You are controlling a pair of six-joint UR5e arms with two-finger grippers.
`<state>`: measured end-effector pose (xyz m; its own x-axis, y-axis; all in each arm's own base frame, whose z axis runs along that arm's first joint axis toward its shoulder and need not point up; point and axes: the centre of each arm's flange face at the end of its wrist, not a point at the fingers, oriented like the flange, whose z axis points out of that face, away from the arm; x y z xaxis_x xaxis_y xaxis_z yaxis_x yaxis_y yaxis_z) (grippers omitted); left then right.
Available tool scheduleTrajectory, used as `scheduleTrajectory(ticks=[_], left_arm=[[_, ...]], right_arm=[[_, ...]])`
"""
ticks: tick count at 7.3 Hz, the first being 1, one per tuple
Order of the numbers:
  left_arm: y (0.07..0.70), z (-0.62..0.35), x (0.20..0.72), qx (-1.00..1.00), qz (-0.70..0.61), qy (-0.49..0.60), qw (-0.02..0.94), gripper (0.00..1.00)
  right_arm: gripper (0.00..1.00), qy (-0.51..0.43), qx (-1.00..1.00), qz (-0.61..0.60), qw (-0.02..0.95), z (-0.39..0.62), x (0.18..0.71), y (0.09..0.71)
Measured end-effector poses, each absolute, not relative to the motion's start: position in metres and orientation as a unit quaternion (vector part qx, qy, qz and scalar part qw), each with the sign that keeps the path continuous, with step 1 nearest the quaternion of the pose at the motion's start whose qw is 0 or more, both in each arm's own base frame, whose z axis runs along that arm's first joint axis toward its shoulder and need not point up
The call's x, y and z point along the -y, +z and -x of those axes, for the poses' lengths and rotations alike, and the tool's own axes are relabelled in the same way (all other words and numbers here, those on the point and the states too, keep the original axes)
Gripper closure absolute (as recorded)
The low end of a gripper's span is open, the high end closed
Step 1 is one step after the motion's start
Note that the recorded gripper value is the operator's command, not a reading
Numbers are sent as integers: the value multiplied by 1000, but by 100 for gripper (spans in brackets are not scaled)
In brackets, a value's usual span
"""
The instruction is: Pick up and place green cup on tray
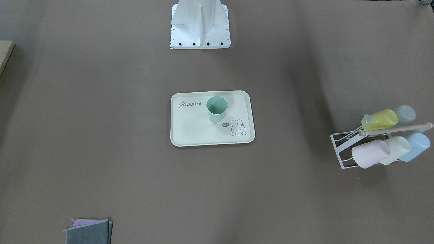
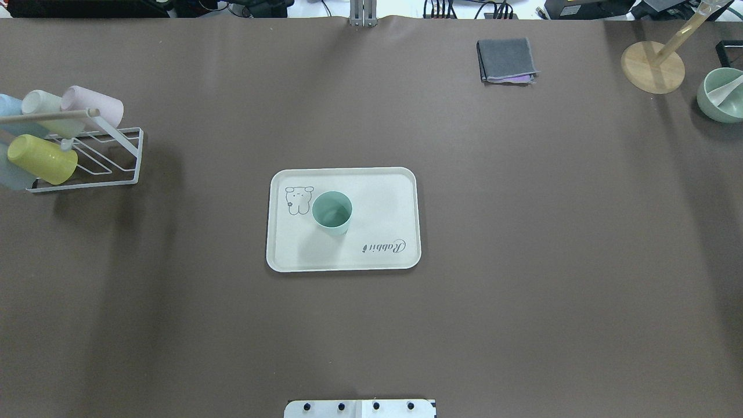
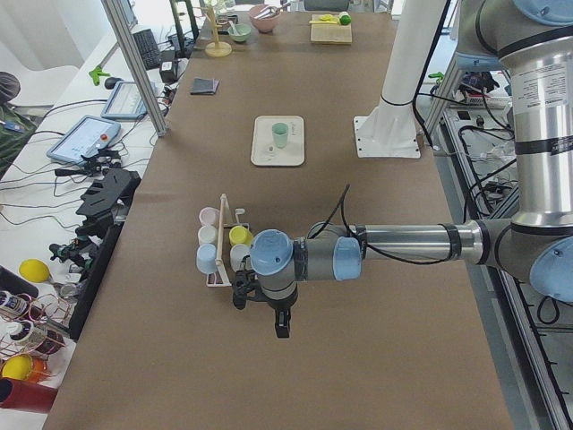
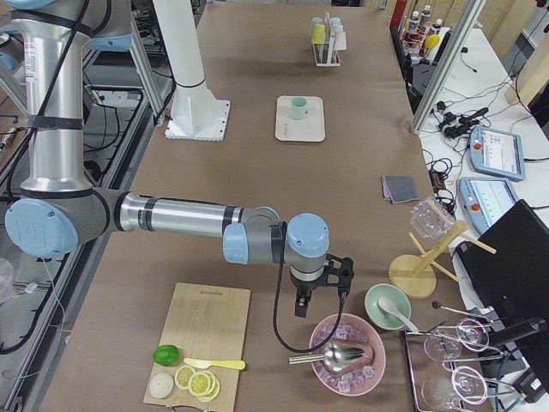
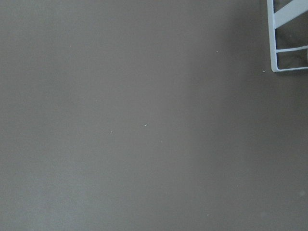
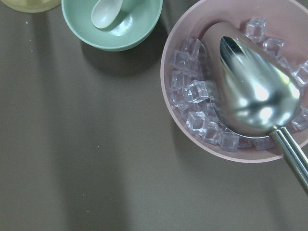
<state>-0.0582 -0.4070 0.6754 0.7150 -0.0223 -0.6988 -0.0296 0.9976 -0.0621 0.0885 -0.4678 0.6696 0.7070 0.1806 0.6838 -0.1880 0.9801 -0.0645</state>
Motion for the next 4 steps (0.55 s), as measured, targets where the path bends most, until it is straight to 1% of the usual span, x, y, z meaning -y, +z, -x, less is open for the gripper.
scheduleTrajectory(ticks=[4], left_arm=[[675, 58, 410, -377, 35, 1, 925, 1]], right_arm=[[0, 99, 368, -6, 925, -89, 467, 670]])
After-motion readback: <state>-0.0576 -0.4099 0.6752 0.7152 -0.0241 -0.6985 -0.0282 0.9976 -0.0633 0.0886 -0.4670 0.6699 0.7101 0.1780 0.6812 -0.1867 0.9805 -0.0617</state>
